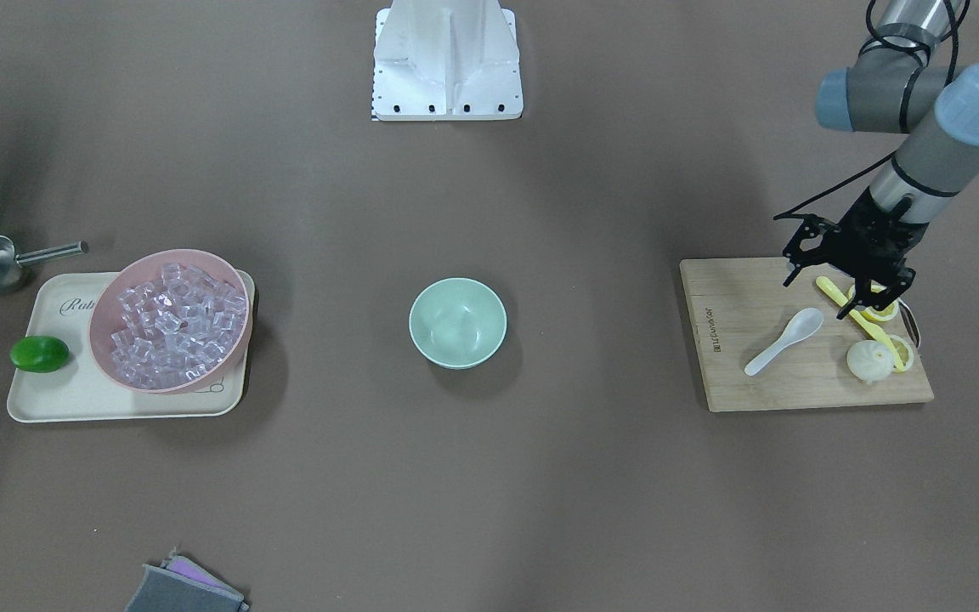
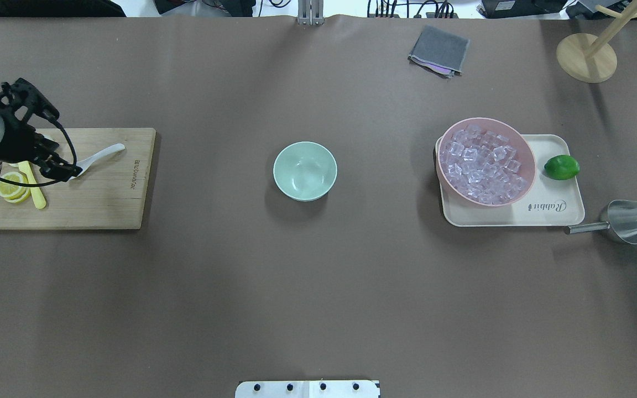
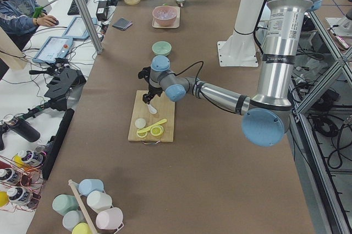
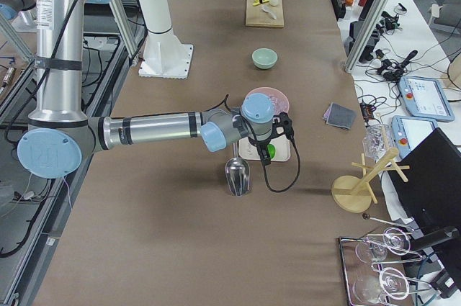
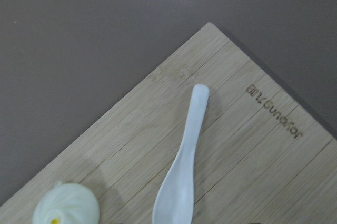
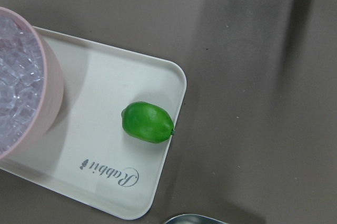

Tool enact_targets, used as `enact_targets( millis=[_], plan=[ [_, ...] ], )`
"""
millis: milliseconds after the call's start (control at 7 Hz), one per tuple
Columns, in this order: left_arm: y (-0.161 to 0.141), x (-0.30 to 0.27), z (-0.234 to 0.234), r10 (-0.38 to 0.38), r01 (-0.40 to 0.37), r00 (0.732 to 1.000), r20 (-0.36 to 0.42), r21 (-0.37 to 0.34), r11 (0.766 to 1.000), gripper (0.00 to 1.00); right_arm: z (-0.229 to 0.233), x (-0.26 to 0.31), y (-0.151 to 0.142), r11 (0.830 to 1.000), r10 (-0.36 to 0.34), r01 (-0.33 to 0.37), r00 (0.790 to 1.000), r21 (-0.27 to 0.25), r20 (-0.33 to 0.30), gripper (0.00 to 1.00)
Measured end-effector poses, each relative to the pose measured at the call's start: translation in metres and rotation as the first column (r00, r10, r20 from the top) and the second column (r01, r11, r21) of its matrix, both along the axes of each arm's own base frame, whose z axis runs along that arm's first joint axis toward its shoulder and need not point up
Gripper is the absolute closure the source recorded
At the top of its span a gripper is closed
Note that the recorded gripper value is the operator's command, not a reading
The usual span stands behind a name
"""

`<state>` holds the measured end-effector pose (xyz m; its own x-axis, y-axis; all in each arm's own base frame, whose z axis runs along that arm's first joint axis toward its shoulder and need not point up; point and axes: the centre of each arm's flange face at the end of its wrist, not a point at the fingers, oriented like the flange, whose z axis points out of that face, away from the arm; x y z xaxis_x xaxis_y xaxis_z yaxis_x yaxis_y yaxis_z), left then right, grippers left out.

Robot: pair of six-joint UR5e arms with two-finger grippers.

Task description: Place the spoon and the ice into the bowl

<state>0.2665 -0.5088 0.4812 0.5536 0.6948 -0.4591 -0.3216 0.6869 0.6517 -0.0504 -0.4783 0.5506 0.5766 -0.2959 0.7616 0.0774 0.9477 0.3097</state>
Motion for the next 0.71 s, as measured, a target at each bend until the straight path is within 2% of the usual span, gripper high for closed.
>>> enact_targets(
  millis=[286,714],
  plan=[
    [-0.014,0.034,0.002,0.033,-0.033,0.999,0.006,-0.006,0.999,0.38,-0.010,-0.016,-0.006,1.000,-0.013,0.013,1.000,0.001,0.006,0.00],
    [-0.025,0.047,0.009,0.058,-0.058,0.998,0.025,0.003,0.998,0.39,-0.012,-0.019,-0.007,1.000,-0.016,0.016,1.000,0.000,0.006,0.00]
  ],
)
